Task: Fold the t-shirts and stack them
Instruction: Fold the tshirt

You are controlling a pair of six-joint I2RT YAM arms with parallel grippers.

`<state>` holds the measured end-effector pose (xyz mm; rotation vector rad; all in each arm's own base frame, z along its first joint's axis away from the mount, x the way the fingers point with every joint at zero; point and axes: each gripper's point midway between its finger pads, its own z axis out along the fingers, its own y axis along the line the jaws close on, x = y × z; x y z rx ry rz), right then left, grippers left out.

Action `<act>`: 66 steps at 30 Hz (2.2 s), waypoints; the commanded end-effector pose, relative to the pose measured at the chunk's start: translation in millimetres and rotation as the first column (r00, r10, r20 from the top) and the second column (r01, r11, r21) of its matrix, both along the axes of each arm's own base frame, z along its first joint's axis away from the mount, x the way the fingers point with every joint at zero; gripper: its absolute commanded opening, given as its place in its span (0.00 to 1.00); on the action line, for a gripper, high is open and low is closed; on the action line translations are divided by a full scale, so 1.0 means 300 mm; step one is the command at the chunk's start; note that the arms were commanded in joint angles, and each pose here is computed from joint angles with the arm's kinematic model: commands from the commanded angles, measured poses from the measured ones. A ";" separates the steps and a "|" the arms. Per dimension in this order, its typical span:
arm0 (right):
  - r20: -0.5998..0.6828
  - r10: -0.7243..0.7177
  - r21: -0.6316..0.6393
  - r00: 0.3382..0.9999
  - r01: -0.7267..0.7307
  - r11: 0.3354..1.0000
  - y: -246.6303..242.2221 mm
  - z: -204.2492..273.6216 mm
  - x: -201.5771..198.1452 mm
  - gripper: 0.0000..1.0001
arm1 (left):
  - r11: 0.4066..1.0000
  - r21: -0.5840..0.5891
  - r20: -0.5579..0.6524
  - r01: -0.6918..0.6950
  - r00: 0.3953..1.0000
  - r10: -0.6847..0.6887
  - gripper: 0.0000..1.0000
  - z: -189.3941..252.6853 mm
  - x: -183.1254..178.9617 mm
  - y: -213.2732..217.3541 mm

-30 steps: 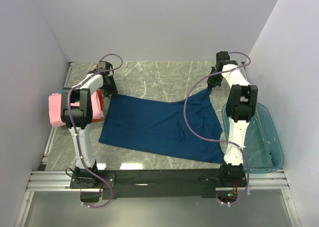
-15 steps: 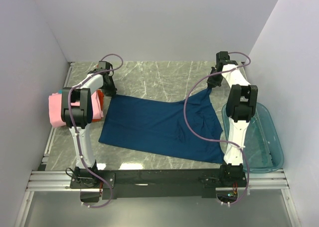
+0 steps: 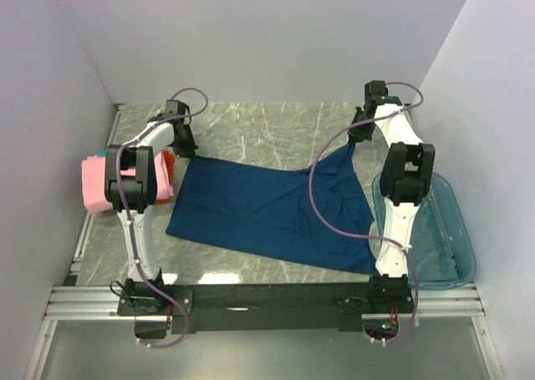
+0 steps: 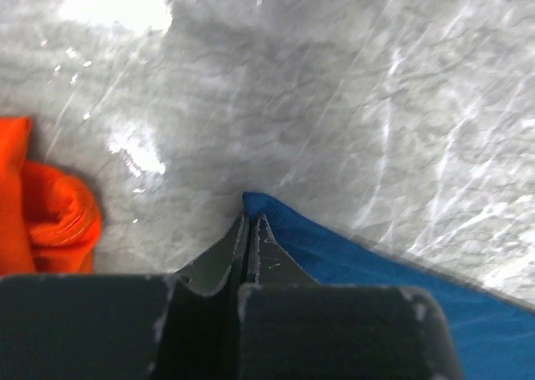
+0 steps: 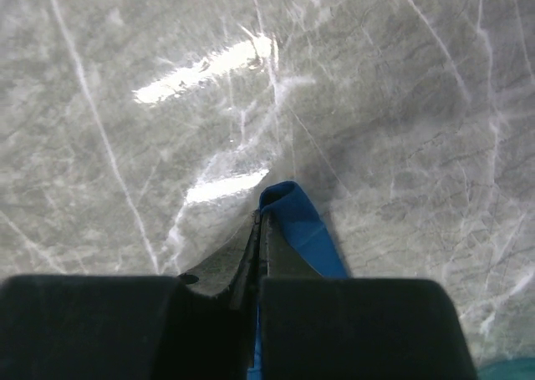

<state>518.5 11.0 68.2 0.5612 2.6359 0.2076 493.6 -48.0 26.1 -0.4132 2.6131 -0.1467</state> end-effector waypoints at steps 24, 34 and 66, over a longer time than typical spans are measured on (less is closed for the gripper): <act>0.197 0.016 0.076 0.980 -0.031 0.997 0.013 0.464 -0.094 0.00 | 0.984 -0.132 0.255 0.118 0.964 -0.082 0.00 0.253 0.137 -0.075; 0.142 0.059 0.095 0.988 -0.073 0.993 0.050 0.510 -0.346 0.00 | 0.987 -0.126 0.228 0.099 0.971 -0.068 0.00 0.268 0.053 -0.049; -0.066 0.110 0.137 0.992 -0.100 0.986 0.166 0.400 -0.942 0.00 | 0.997 -0.075 0.113 0.002 0.994 0.007 0.00 0.256 -0.221 0.016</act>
